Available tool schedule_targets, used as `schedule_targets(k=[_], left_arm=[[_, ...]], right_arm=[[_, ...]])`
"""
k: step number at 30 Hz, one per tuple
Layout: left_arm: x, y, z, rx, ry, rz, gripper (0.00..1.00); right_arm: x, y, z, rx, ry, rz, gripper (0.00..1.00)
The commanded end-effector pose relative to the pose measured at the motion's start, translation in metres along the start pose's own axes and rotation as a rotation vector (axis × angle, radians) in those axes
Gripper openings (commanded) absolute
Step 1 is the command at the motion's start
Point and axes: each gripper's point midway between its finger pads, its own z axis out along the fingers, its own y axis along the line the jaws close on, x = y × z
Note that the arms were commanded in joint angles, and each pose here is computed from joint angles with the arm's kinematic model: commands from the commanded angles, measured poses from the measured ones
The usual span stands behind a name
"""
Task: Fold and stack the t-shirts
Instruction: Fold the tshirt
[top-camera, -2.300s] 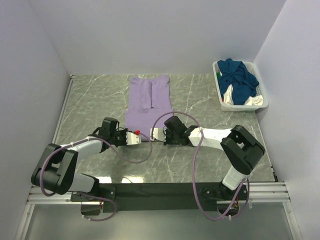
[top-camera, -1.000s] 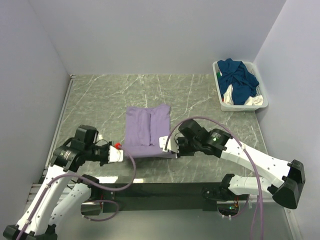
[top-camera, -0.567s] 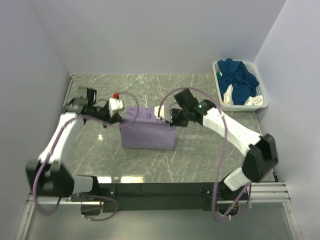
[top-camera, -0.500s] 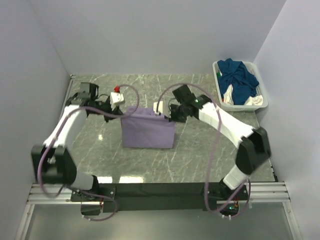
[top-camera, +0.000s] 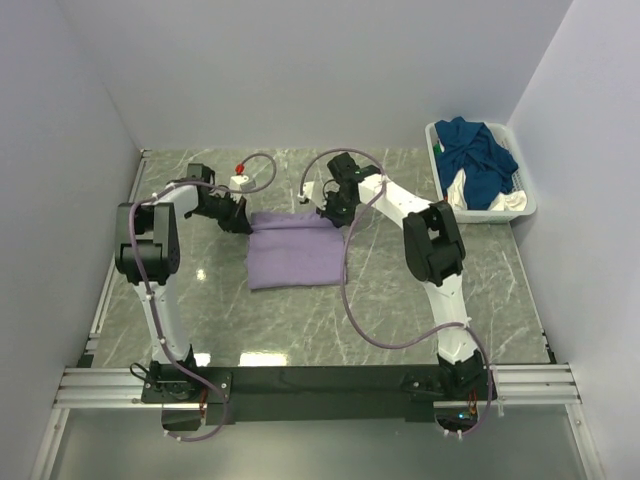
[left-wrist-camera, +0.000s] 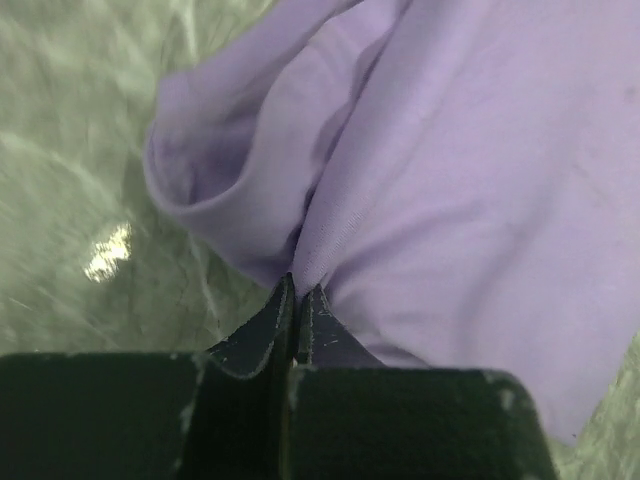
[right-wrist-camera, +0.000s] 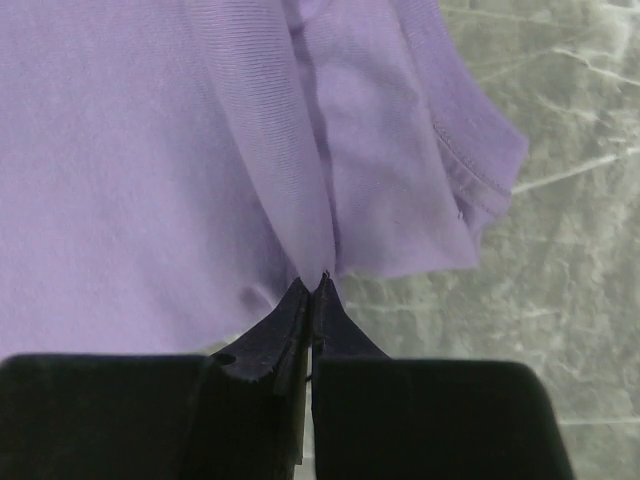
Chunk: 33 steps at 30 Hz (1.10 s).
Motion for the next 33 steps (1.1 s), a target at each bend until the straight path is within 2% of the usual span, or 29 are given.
schedule_targets(k=[1,6,7,9,10,14,17,18,21,23,24,25,27,28,30,31,33], left_arm=[[0.002,0.016,-0.009,-0.063,0.020,-0.070,0.01],[0.022,-0.011,-0.013,-0.011,0.068,-0.142,0.01],[0.035,-0.025,-0.010,0.019,0.090,-0.160,0.01],[0.036,-0.044,-0.019,0.028,0.084,-0.133,0.01],[0.053,-0.059,-0.019,0.050,0.105,-0.160,0.01],[0.065,-0.100,-0.038,0.075,0.103,-0.141,0.01],[0.075,-0.119,-0.047,0.078,0.112,-0.137,0.11],[0.075,-0.120,-0.050,0.065,0.113,-0.129,0.18],[0.059,-0.123,-0.063,0.038,0.056,-0.055,0.30],[0.038,-0.125,-0.073,0.016,-0.006,0.050,0.36],[0.031,-0.126,-0.074,0.012,-0.030,0.093,0.43],[0.021,-0.128,-0.079,-0.001,-0.060,0.141,0.46],[0.009,-0.135,-0.074,0.005,-0.079,0.239,0.49],[0.007,-0.139,-0.072,0.013,-0.076,0.283,0.50],[0.003,-0.146,-0.061,0.030,-0.063,0.382,0.50],[0.001,-0.146,-0.055,0.032,-0.059,0.432,0.50],[-0.001,-0.154,-0.041,0.043,-0.027,0.495,0.50]], right_arm=[[-0.012,0.001,-0.010,-0.023,-0.008,0.065,0.00],[-0.006,0.040,-0.014,-0.127,0.016,0.142,0.00],[0.003,0.059,-0.010,-0.170,0.037,0.155,0.00],[-0.003,0.079,-0.024,-0.179,0.018,0.157,0.00],[0.009,0.101,-0.020,-0.224,0.041,0.173,0.00],[0.016,0.147,-0.038,-0.278,0.039,0.193,0.01],[0.015,0.159,-0.058,-0.298,0.025,0.223,0.14],[0.010,0.159,-0.065,-0.296,0.014,0.227,0.24],[-0.003,0.144,-0.087,-0.280,-0.038,0.284,0.31],[-0.016,0.121,-0.099,-0.250,-0.095,0.332,0.32],[-0.022,0.118,-0.095,-0.278,-0.117,0.359,0.33],[-0.034,0.107,-0.101,-0.279,-0.149,0.368,0.33],[-0.038,0.103,-0.085,-0.339,-0.144,0.434,0.32],[-0.055,0.099,-0.088,-0.372,-0.195,0.443,0.31],[-0.065,0.101,-0.073,-0.442,-0.214,0.514,0.31],[-0.080,0.096,-0.072,-0.466,-0.275,0.520,0.31],[-0.093,0.094,-0.060,-0.507,-0.298,0.581,0.31]])
